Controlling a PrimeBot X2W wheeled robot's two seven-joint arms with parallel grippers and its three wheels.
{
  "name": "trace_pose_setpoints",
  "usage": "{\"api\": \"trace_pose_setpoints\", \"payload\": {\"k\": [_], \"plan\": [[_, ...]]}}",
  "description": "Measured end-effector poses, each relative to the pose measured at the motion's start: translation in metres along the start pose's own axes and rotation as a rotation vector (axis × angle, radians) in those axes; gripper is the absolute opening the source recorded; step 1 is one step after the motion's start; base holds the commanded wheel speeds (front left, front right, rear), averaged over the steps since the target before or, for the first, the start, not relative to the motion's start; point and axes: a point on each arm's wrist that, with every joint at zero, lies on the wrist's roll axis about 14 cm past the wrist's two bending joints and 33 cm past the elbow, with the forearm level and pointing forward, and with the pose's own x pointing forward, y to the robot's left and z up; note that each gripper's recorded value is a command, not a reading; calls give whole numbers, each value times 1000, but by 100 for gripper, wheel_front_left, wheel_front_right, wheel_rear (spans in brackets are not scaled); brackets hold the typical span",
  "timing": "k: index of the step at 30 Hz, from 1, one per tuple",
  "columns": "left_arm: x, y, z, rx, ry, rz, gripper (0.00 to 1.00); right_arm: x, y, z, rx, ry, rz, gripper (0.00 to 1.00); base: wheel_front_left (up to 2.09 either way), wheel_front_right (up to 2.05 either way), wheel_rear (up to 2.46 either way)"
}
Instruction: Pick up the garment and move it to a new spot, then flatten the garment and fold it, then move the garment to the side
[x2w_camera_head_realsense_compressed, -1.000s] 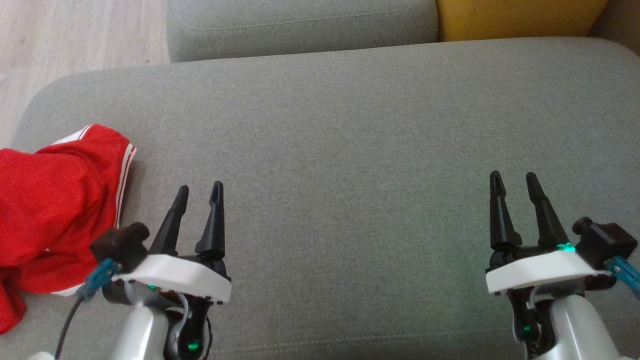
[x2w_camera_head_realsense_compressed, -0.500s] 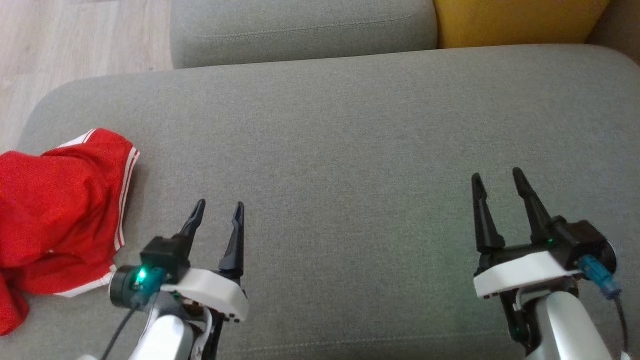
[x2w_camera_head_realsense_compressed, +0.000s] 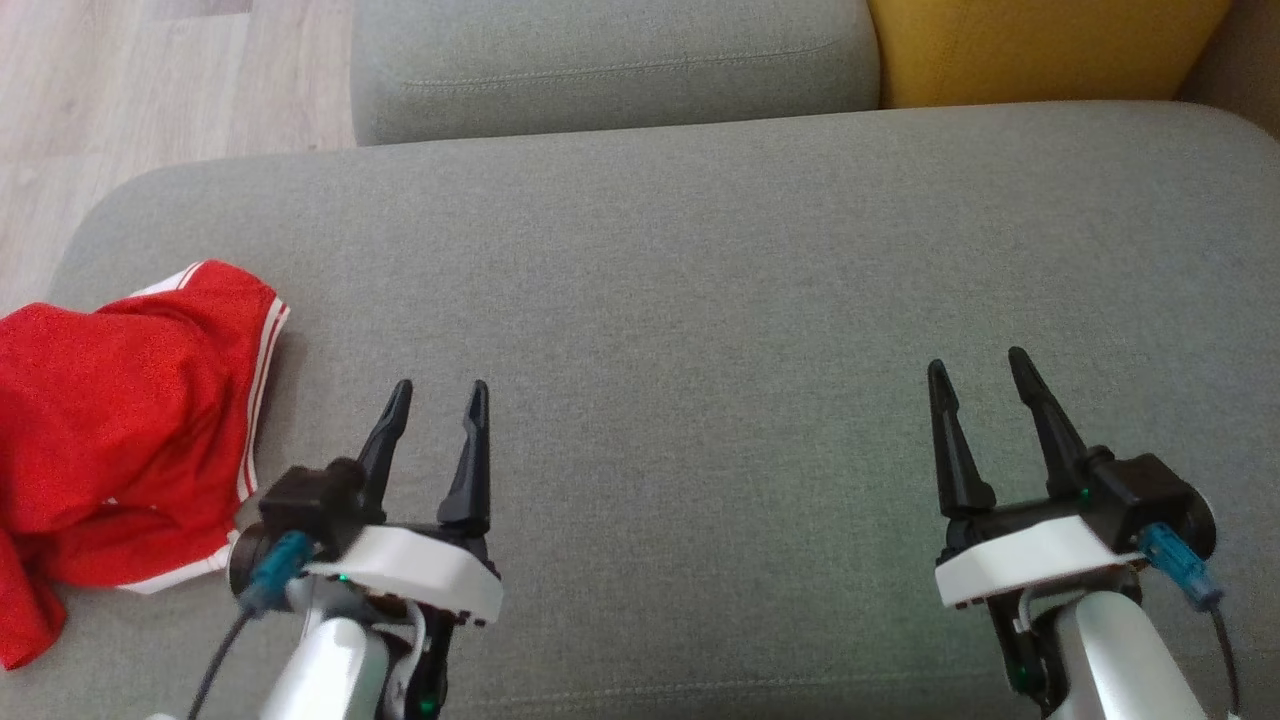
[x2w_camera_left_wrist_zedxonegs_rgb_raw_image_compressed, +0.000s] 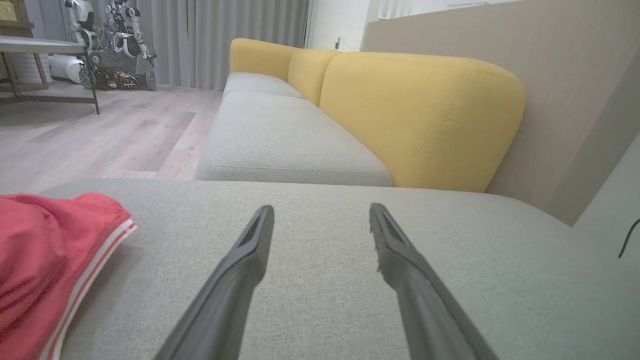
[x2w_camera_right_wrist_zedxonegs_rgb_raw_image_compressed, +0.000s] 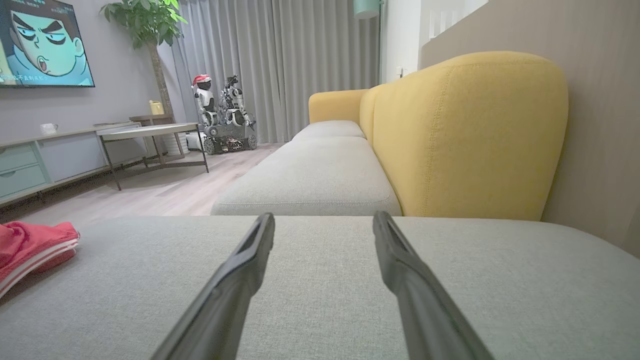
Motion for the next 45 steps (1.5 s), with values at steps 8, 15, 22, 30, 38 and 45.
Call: {"api": "trace_pose_setpoints", "payload": {"k": [8,15,22,30,38,45], "plan": [[-4,9,-11,-84,19,3,100,-2,4,-12,64,29,3,100,0,0,0],[-5,13,-27,-111,60,16,100,-4,3,-19,101,49,-9,100,0,0,0],[-5,12,-31,-119,74,15,100,-4,1,-22,102,57,-13,100,0,0,0],[-6,15,-33,-112,79,30,100,-2,3,-24,103,65,-7,100,0,0,0],[-12,32,-27,-99,61,88,100,8,25,-27,102,74,63,100,0,0,0],[-28,61,-13,-83,20,187,100,21,65,-32,107,88,184,100,0,0,0]]}}
